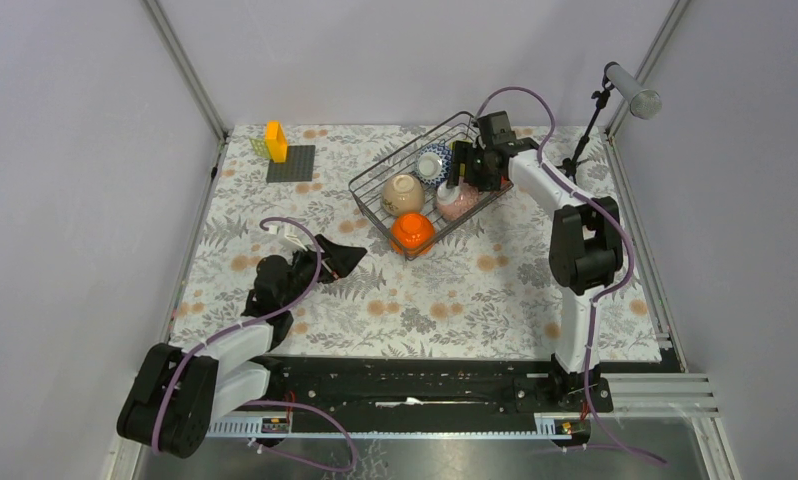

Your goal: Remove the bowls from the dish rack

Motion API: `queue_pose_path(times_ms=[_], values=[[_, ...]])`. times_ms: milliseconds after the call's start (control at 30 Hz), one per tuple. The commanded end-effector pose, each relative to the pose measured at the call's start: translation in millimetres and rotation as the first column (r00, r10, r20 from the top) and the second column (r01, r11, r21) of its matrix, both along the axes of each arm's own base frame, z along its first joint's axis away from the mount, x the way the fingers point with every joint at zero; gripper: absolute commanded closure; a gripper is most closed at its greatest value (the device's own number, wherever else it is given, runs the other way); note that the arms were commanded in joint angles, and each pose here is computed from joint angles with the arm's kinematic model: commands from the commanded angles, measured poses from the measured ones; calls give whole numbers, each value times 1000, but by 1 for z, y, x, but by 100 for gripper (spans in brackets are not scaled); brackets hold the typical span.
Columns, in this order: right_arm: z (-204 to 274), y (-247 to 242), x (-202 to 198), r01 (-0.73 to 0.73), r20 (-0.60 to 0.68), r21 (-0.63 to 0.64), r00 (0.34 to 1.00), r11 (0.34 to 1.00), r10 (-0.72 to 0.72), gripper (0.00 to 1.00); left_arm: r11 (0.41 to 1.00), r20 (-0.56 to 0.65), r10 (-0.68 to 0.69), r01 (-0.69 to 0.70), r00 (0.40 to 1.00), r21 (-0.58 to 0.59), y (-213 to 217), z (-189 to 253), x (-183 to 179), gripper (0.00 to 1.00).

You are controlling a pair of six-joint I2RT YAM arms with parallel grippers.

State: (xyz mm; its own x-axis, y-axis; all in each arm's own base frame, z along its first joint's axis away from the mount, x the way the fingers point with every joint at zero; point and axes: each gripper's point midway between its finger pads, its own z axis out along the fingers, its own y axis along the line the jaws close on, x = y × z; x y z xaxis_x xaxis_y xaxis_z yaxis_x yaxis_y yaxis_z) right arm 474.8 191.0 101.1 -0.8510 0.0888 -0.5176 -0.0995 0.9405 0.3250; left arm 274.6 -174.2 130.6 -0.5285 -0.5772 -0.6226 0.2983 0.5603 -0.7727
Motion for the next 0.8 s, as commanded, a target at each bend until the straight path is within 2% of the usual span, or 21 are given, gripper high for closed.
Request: queue_pose_path(times_ms=[0,200,767], values=[[28,11,-7,-16,35,-38,999,999,18,19,1000,82,11,-10,997,-19,-1,24,6,1],[33,16,-9,-22,59,-98,998,995,28,28,1000,84,9,-8,996,-19,-1,25,6,1],[107,22,-17,-34,235,-36,971,999,41,37,1000,107,17,-15,994,-18,1,31,4,1]])
